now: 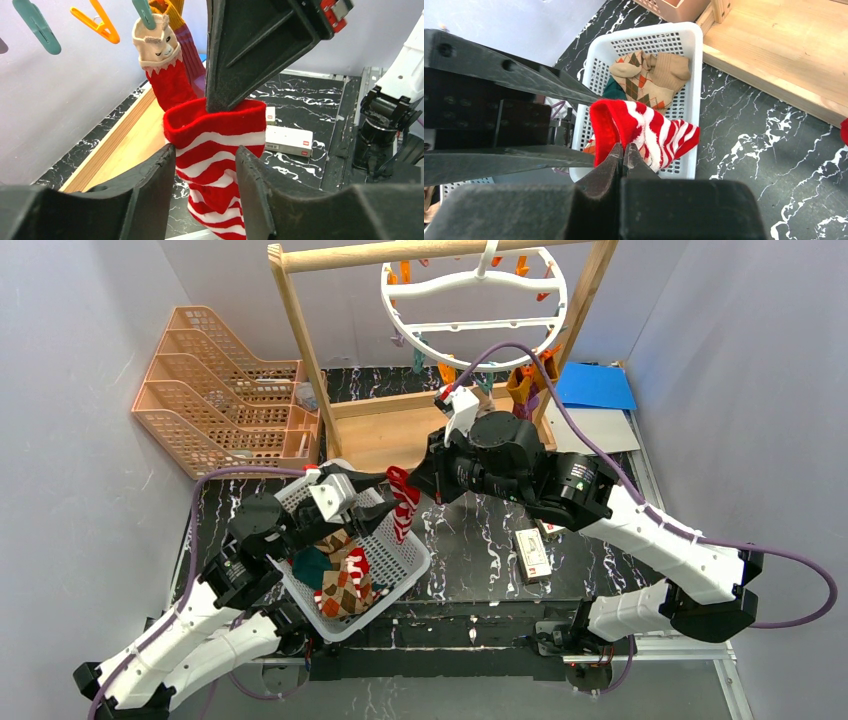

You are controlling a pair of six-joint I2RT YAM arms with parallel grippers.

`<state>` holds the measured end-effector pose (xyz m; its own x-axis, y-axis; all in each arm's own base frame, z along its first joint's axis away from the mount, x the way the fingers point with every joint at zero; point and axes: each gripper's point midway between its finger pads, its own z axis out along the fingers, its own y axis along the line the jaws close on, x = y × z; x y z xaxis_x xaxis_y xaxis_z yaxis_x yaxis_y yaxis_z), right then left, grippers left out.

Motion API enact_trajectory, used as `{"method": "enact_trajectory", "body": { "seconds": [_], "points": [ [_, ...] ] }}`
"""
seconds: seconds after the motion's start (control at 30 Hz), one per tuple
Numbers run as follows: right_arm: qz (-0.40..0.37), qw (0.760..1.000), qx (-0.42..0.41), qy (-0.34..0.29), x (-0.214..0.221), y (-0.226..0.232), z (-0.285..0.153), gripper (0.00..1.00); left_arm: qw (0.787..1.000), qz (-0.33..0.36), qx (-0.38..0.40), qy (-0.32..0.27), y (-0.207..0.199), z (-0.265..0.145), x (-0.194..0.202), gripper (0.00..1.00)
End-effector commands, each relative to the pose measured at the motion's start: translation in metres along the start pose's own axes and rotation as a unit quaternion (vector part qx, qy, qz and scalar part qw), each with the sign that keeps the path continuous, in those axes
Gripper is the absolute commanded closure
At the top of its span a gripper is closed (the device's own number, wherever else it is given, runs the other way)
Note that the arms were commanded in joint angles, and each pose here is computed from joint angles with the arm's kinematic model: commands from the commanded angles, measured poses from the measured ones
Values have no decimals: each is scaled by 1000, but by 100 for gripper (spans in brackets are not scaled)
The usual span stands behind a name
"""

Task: Clip the socks to the hanger
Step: Pick up the sock from the bin.

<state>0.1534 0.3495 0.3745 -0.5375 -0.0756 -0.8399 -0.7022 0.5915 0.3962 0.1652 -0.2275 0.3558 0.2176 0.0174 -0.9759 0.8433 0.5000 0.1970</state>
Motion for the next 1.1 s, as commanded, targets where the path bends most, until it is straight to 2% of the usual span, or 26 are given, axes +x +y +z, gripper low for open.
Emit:
{"method": "enact_trajectory", "body": {
  "seconds": [0.0,0.23,0.33,0.57,0.83,0.93,1.07],
  "points": [
    [0,999,-38,-33,-18,15,-9,99,1000,6,0,-17,2,4,-12,58],
    [-6,998,-52,-25,-14,19,-7,99,1000,9,-7,-25,5,4,-16,61],
    [-7,998,-50,-24,-13,18,-8,99,999,13,-23,-26,10,2,-17,57],
    [-9,998,-53,-25,-13,19,-10,99,998,24,-48,-24,19,-3,-17,55],
    [-8,997,-69,-25,-13,25,-6,99,999,13,1,-35,2,3,-21,58],
    [-9,997,-73,-27,-15,26,-6,99,999,11,8,-34,-1,4,-20,60],
    [-9,997,-78,-25,-14,28,-6,99,999,13,3,-33,1,3,-20,70]
  ]
}}
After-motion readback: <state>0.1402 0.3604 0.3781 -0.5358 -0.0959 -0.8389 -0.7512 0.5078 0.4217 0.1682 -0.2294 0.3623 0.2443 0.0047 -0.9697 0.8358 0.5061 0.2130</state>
